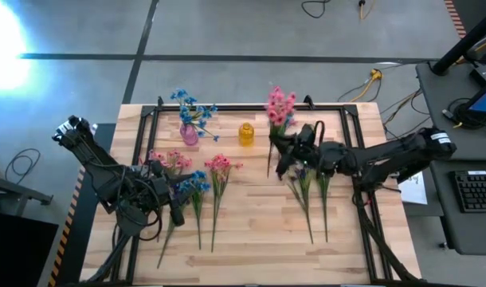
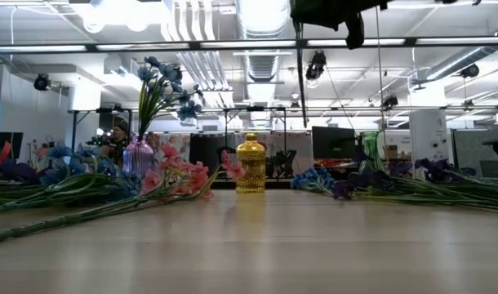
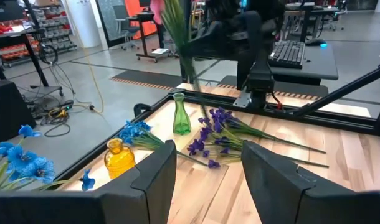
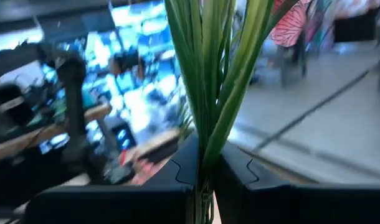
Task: Sort flowers into vase by color
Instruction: Put the right pink flowers into the green vase
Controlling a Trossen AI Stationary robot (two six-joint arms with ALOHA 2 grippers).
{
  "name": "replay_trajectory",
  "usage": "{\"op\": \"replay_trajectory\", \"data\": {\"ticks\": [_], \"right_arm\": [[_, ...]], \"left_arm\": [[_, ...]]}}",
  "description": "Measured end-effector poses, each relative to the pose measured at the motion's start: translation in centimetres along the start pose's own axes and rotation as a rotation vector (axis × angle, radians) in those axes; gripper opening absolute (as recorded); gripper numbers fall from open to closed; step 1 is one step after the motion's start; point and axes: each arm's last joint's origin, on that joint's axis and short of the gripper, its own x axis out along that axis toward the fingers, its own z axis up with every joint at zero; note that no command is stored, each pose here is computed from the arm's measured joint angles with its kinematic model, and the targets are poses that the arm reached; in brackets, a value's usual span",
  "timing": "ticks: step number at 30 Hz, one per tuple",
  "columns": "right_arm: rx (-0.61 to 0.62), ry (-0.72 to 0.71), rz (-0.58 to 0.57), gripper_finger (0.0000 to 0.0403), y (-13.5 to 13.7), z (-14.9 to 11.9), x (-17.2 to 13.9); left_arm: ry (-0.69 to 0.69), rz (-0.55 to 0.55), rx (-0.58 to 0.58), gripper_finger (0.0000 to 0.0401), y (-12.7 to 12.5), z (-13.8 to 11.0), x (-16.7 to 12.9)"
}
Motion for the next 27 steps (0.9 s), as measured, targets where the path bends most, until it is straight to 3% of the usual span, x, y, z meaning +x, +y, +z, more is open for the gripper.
{"op": "replay_trajectory", "data": {"ticks": [8, 11, 16, 21, 27], "right_arm": [[-0.070, -0.238, -0.105, 0.0022, -3.4, 1.8, 0.9], [-0.121, -0.260, -0.182, 0.0022, -4.5, 2.5, 1.0], [-0.245, -0.275, -0.465, 0.0022, -6.0, 4.1, 0.0], [-0.301, -0.275, -0.645, 0.0022, -6.8, 6.0, -1.9], [-0.306, -0.270, -0.714, 0.0022, -8.0, 6.1, -3.3]], "left_arm": [[0.000, 0.000, -0.011, 0.0168, 0.0, 0.0, 0.0], [0.000, 0.000, -0.015, 0.0168, 0.0, 0.0, 0.0], [0.000, 0.000, -0.015, 0.0168, 0.0, 0.0, 0.0], [0.000, 0.000, -0.014, 0.0168, 0.0, 0.0, 0.0], [0.000, 0.002, 0.001, 0.0168, 0.0, 0.0, 0.0]]}}
